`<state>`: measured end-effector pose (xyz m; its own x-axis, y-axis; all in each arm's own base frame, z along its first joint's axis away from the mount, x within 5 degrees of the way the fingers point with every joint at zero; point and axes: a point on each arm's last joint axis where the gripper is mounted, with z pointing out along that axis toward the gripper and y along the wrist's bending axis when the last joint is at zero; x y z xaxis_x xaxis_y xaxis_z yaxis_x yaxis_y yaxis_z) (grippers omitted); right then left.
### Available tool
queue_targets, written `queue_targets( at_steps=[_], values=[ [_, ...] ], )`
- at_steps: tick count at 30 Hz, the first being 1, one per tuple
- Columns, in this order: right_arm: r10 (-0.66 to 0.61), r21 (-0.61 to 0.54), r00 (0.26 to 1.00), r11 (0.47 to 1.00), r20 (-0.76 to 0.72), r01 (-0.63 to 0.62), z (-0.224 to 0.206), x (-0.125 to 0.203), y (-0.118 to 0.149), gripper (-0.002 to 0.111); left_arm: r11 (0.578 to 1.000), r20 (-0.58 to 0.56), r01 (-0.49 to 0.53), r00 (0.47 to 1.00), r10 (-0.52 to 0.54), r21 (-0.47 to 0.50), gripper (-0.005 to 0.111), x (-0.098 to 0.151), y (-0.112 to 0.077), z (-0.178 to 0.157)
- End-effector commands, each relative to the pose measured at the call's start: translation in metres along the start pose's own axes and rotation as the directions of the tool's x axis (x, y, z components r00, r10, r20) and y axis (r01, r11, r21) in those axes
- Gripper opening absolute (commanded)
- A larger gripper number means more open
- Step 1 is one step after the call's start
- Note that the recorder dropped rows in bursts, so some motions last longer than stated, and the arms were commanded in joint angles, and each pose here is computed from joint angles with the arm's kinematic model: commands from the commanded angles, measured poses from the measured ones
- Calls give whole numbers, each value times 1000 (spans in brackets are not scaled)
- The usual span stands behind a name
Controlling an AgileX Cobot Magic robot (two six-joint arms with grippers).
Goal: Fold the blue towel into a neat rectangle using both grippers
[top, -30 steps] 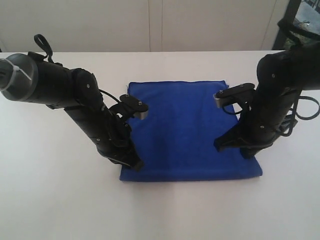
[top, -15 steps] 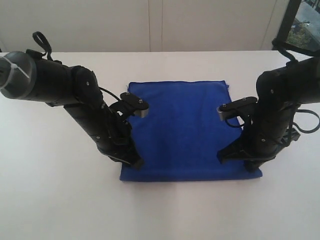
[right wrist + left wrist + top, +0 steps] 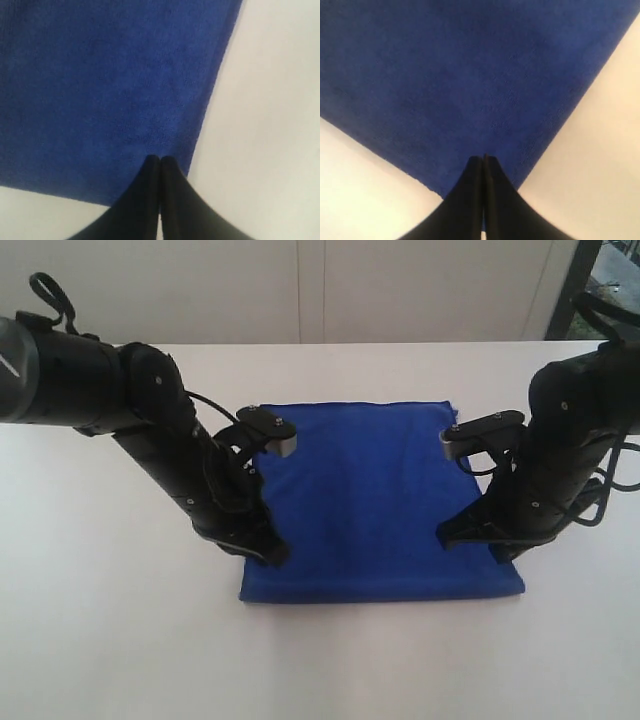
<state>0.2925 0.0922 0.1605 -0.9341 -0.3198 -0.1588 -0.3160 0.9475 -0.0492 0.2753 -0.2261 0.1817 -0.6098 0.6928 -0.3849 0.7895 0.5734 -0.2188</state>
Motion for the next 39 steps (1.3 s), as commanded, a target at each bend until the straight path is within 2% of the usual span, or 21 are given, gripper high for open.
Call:
queue_targets(
  at_steps=[1, 15, 23, 25, 39],
  values=[
    [14, 5, 1000, 1000, 7, -14, -1, 0, -4, 0, 1000, -52, 19, 998, -17, 25, 0, 10, -2, 12],
    [49, 1, 997, 999, 56, -49, 0, 4, -3, 0, 998, -135, 58, 989, -56, 8, 0, 19, 8, 34],
    [72, -4, 988, 997, 135, -72, -25, 4, -5, 0, 988, -233, 150, 960, -157, -44, 0, 49, 9, 44],
    [72, -2, 988, 997, 139, -72, -33, 7, -5, 0, 979, -219, 192, 955, -202, -67, 0, 56, 9, 45],
    [65, 14, 983, 998, 171, -68, -48, 10, -7, 0, 966, -224, 245, 940, -258, -85, 0, 78, 0, 32]
  ],
)
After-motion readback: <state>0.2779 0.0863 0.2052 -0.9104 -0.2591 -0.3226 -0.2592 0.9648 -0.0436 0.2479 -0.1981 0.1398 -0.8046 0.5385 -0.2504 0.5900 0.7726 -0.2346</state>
